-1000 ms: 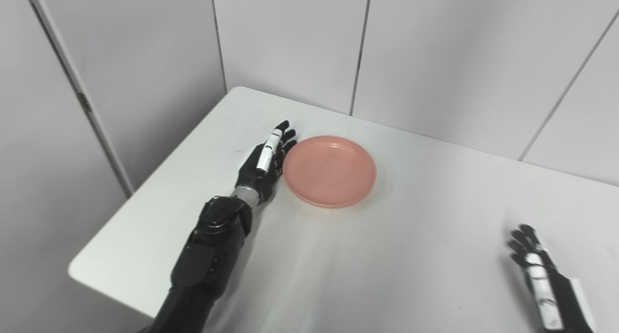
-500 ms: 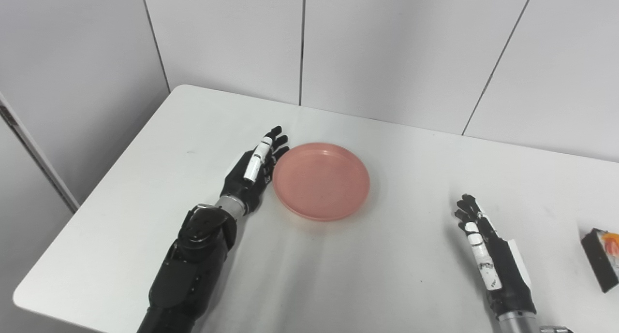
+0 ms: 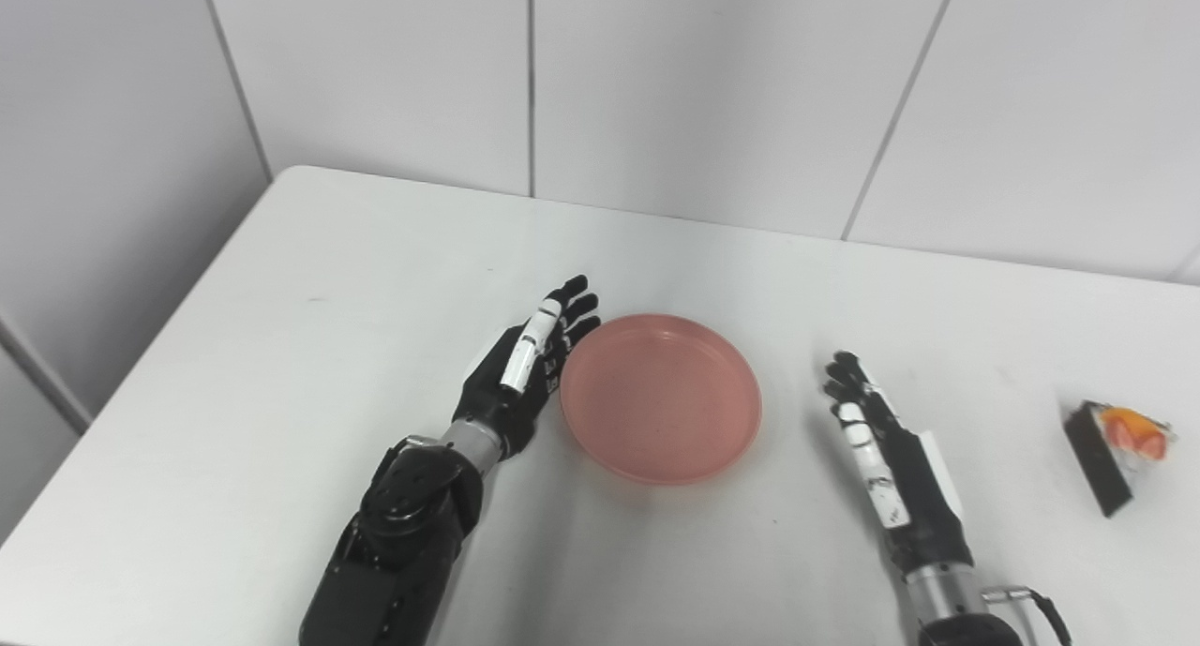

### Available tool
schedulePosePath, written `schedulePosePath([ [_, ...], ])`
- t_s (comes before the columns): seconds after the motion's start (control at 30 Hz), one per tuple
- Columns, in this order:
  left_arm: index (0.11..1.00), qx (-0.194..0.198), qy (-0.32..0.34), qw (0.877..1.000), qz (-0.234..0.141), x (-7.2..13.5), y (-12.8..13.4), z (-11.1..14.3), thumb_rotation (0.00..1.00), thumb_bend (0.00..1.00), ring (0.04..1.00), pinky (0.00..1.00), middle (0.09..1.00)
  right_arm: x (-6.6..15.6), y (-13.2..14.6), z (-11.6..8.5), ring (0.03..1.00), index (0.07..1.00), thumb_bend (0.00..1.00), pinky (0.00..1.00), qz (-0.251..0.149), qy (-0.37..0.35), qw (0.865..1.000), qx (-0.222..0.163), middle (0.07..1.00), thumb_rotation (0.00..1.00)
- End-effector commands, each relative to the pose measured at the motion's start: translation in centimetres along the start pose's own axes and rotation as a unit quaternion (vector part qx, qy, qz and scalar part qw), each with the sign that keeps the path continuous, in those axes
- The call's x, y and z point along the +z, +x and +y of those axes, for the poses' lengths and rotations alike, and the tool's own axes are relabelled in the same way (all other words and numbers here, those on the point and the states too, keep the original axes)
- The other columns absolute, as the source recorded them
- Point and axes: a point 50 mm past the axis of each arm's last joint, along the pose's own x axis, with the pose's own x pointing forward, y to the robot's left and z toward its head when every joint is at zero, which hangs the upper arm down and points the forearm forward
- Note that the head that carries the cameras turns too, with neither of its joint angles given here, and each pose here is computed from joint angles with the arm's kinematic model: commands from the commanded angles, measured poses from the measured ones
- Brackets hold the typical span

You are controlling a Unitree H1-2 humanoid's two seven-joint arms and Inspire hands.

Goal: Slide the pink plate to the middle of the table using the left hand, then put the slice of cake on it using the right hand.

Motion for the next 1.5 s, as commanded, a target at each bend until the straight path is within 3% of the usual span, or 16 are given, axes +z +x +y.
schedulePosePath([
  [0.0, 0.948, -0.029, -0.01, 0.999, 0.009, -0.3, -0.3, -1.0, 1.0, 0.37, 0.947, 0.93, 0.96, 0.0, 0.1, 1.1, 0.901, 0.923, 0.31, 0.88, 0.008, 0.007, 1.0, 0.019, 0.917, 1.0],
  [0.2, 0.962, -0.033, -0.045, 0.998, 0.025, -1.5, -1.0, -0.9, 1.0, 0.38, 0.969, 0.95, 0.982, 0.3, 0.2, 1.4, 0.905, 0.929, 0.29, 0.88, 0.011, 0.008, 1.0, 0.02, 0.921, 1.0],
  [0.73, 0.968, -0.027, -0.042, 0.997, 0.054, -3.7, -1.7, 1.1, 1.0, 0.38, 0.974, 0.96, 0.985, 0.8, 0.2, 1.9, 0.901, 0.92, 0.3, 0.87, -0.002, -0.003, 1.0, -0.002, 0.916, 1.0],
  [0.93, 0.963, -0.007, -0.05, 0.997, 0.051, -3.8, -1.7, 2.6, 1.0, 0.38, 0.966, 0.95, 0.976, 3.7, 1.2, 1.2, 0.819, 0.902, 0.41, 0.75, -0.055, -0.126, 0.99, -0.033, 0.877, 0.98],
  [1.03, 0.955, -0.001, -0.051, 0.997, 0.05, -4.0, -1.8, 3.3, 1.0, 0.39, 0.961, 0.94, 0.969, 5.8, 1.6, 0.5, 0.844, 0.9, 0.48, 0.76, -0.078, -0.178, 0.98, -0.054, 0.884, 0.95],
  [1.27, 0.939, 0.003, -0.06, 0.997, 0.043, -4.3, -2.1, 5.6, 1.0, 0.4, 0.949, 0.94, 0.956, 9.1, 2.5, -1.3, 0.826, 0.937, 0.68, 0.68, -0.093, -0.26, 0.957, -0.093, 0.914, 0.93],
  [1.47, 0.935, 0.0, -0.068, 0.997, 0.033, -5.0, -2.1, 8.0, 1.0, 0.41, 0.928, 0.91, 0.945, 11.5, 2.7, -3.1, 0.839, 0.958, 0.84, 0.68, -0.101, -0.318, 0.932, -0.141, 0.937, 0.78],
])
